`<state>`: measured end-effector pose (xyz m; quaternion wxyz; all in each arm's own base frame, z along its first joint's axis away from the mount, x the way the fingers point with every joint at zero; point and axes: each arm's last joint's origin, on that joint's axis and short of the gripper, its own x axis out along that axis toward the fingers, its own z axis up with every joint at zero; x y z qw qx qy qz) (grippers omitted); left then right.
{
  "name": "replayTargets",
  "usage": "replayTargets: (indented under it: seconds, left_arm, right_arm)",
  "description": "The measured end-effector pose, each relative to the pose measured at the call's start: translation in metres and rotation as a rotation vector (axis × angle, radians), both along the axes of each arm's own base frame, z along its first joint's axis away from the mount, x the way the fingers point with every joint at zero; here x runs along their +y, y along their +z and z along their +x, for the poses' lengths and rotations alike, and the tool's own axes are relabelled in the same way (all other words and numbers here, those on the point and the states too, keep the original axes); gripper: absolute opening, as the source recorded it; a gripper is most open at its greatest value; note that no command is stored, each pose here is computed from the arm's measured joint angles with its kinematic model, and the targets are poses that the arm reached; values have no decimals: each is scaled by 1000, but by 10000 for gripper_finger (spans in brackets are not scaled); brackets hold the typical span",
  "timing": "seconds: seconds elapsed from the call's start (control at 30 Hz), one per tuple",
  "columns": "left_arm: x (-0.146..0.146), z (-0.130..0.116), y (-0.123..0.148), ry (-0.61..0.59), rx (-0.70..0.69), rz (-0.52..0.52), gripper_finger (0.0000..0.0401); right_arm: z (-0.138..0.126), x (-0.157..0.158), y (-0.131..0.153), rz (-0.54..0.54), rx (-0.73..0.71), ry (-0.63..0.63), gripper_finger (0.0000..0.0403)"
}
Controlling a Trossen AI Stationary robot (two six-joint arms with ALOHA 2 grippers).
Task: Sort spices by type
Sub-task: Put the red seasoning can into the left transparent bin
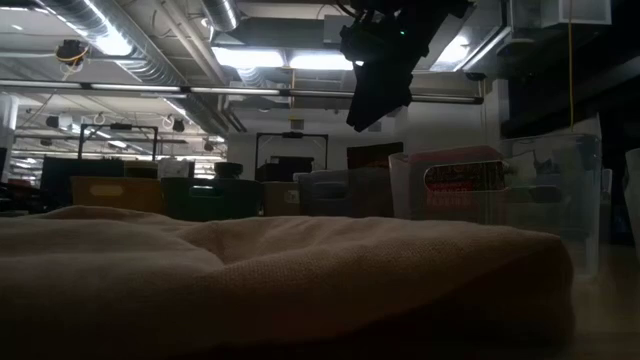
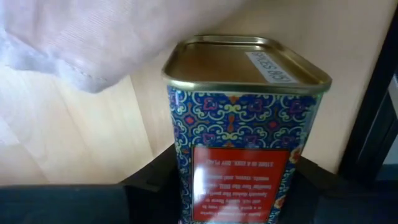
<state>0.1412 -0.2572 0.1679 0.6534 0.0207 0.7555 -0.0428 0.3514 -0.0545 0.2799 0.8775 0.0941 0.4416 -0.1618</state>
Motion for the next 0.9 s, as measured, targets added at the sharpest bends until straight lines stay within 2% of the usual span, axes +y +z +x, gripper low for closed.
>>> replayTargets:
  seconds: [0.3,0.5,0.9]
  left_arm:
    - [12,18,4,101,13,-18,167]
    - [27,29,24,158,46,-119,167]
    - [70,48,71,319,-66,-271,167]
  right_arm:
    - [0,0,0,-29,10,41,172]
    - [1,0,1,-30,1,41,172]
    - [10,-1,8,-49,-121,37,172]
